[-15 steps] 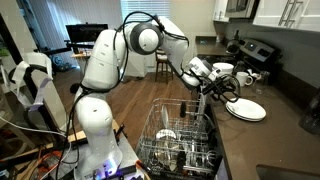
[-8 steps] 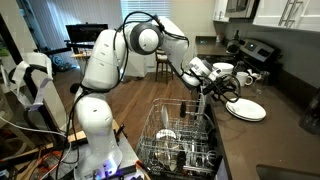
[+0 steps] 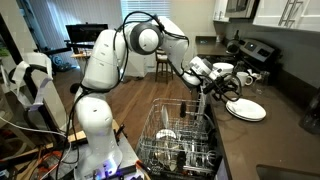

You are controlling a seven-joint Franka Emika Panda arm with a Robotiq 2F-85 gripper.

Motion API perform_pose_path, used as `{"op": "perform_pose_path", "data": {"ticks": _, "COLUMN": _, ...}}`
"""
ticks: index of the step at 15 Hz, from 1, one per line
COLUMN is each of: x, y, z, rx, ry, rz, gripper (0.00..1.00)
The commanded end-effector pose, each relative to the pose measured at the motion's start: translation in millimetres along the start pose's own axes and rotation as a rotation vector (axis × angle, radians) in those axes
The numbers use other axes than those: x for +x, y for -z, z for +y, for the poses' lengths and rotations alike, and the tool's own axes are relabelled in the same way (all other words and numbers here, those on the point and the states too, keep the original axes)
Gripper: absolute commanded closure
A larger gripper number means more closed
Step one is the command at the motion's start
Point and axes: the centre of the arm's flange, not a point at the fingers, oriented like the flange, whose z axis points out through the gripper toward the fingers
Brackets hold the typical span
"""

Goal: Take a plate from the counter and put it in dishwasher

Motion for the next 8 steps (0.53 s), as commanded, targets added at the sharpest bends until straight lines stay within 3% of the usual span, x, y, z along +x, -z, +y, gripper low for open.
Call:
{"op": "perform_pose_path", "data": {"ticks": 1, "x": 5.9, "y": -6.2, "z": 5.6, "rx": -0.027, "ry": 0.006, "rz": 0.007, "gripper": 0.00}}
{"op": "perform_pose_path", "data": {"ticks": 8, "x": 6.7, "y": -12.9, "z": 5.0, "rx": -0.047, "ry": 0.019, "rz": 0.022, "gripper": 0.00}}
